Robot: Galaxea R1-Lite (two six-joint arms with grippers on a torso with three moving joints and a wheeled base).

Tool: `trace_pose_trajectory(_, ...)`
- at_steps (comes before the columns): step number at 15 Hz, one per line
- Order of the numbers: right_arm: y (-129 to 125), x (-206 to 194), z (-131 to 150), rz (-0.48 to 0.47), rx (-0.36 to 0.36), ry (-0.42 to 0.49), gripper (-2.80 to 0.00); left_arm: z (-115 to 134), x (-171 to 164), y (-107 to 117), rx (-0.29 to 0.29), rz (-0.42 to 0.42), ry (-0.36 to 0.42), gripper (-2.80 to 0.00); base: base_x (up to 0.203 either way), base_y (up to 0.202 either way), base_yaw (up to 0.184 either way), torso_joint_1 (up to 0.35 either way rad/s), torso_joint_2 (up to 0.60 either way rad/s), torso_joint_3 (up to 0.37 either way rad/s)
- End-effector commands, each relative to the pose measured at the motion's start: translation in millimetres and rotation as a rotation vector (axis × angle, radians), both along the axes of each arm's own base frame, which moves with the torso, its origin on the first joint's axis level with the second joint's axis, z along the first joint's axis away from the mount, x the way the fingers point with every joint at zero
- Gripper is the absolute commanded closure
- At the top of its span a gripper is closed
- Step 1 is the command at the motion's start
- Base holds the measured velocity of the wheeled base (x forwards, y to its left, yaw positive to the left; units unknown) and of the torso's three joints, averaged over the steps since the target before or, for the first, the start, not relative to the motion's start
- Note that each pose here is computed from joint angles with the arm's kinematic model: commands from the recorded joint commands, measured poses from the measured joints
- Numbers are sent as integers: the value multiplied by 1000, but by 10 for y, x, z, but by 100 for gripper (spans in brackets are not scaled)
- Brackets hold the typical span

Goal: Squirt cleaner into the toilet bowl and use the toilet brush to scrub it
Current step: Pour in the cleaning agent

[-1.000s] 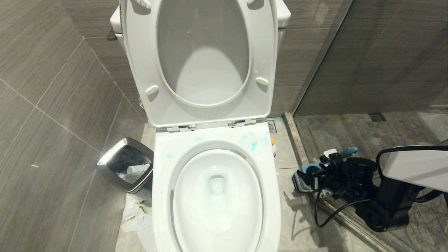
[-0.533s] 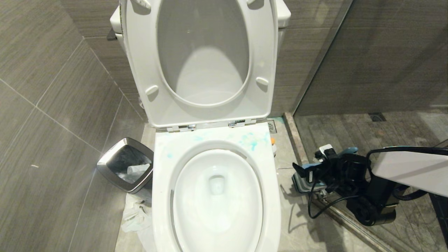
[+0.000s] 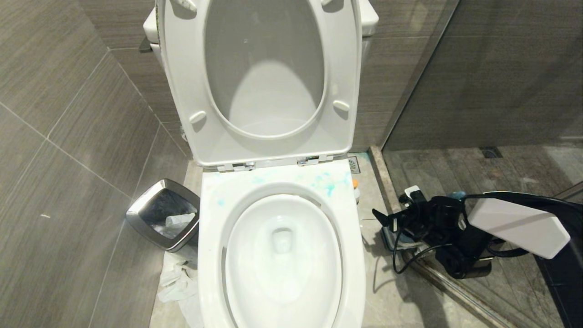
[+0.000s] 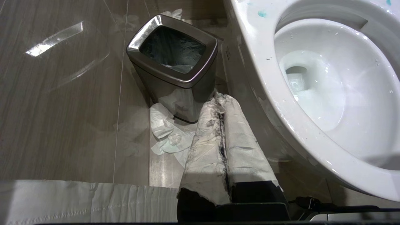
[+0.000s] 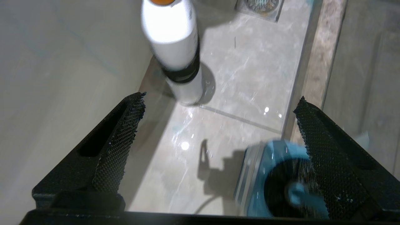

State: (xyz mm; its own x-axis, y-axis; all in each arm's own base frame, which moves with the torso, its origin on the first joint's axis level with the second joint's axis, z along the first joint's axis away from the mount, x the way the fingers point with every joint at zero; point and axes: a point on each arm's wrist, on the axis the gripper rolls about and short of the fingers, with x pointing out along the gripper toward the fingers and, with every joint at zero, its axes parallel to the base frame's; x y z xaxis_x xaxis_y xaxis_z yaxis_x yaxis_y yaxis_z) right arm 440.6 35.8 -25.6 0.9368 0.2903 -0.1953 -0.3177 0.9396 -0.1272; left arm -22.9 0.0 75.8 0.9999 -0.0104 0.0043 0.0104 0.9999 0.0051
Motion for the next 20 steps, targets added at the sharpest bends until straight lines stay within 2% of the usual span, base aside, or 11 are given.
trace_pose_trajectory(1, 2, 159, -143, 0, 0, -25, -280, 0, 1, 0, 0, 0, 1, 0, 0, 0, 0, 0, 0, 0)
trace_pose_trajectory(4, 14, 329, -110, 3, -8, -89, -280, 0, 1, 0, 0, 0, 1, 0, 0, 0, 0, 0, 0, 0)
trace_pose_trajectory(5, 17, 364, -116, 14, -41, -103, -280, 0, 1, 0, 0, 0, 1, 0, 0, 0, 0, 0, 0, 0)
trace_pose_trajectory(9, -85, 417, -35, 189, -131, -148, -280, 0, 1, 0, 0, 0, 1, 0, 0, 0, 0, 0, 0, 0)
trace_pose_trajectory(10, -97, 432, 28, 203, -138, -169, -280, 0, 1, 0, 0, 0, 1, 0, 0, 0, 0, 0, 0, 0)
trace_pose_trajectory(13, -88, 320, 270, 201, -107, -165, -280, 0, 1, 0, 0, 0, 1, 0, 0, 0, 0, 0, 0, 0)
trace_pose_trajectory(17, -84, -24, 344, 202, -74, -67, -280, 0, 1, 0, 0, 0, 1, 0, 0, 0, 0, 0, 0, 0)
trace_pose_trajectory(20, -62, -215, 342, 193, -19, -74, -280, 0, 1, 0, 0, 0, 1, 0, 0, 0, 0, 0, 0, 0)
